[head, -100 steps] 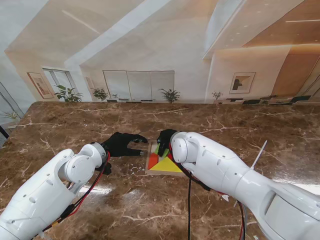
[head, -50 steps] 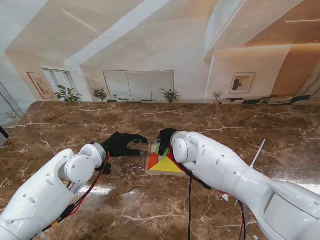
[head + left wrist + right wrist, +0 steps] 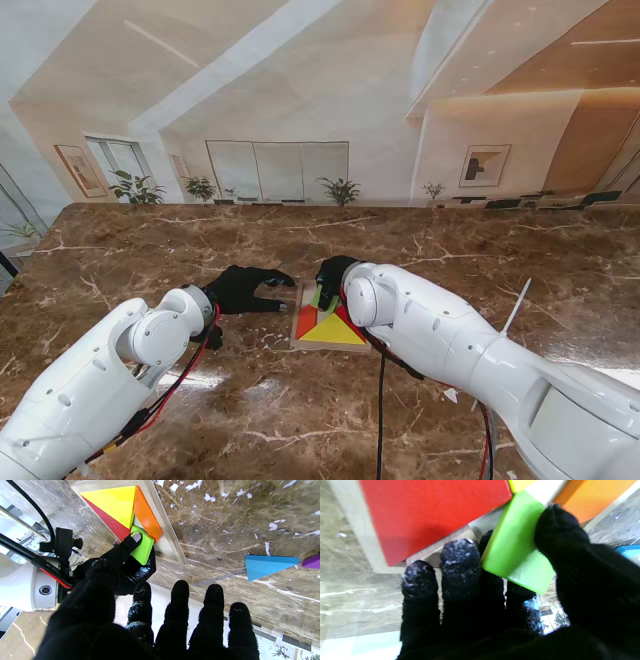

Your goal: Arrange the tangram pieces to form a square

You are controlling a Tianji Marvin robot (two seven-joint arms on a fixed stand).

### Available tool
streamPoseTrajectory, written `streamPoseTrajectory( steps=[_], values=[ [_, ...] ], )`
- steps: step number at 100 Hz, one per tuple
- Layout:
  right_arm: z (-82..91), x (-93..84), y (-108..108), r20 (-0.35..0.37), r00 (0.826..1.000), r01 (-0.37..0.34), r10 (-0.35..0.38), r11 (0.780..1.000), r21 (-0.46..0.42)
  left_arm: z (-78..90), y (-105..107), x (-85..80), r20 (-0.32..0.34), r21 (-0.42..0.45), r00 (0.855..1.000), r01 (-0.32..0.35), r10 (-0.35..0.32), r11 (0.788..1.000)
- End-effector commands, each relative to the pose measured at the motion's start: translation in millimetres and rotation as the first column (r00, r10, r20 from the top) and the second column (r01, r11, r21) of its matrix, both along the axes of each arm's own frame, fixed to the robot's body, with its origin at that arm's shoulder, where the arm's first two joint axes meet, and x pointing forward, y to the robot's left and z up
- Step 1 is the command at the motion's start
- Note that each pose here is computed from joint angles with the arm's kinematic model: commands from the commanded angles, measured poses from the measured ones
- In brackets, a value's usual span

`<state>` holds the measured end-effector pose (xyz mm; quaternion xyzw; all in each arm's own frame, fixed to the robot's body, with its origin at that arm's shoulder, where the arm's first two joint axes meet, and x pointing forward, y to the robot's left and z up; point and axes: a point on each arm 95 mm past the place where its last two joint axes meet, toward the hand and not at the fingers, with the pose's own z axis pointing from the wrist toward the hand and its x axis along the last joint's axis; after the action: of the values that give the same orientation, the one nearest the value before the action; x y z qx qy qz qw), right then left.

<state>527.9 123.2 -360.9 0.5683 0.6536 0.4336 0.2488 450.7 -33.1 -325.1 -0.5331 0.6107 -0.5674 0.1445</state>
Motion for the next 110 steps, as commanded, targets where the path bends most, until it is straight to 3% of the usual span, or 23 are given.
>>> streamPoseTrajectory(
  steps=[1, 110],
  values=[
    [-7.4, -2.5, -4.4, -0.018, 1.0, 0.008, -0.008, 1.0, -0.013, -3.6, 1.3, -1.0, -0.009, 0.005, 1.0, -0.003, 0.004, 1.0],
    [-4.5, -1.4, -13.6, 0.028, 1.0, -0.007, 0.009, 0.997, -0.072, -4.1, 0.6, -0.7, -0.008, 0.002, 1.0, -0.002, 0.002, 1.0]
  ],
)
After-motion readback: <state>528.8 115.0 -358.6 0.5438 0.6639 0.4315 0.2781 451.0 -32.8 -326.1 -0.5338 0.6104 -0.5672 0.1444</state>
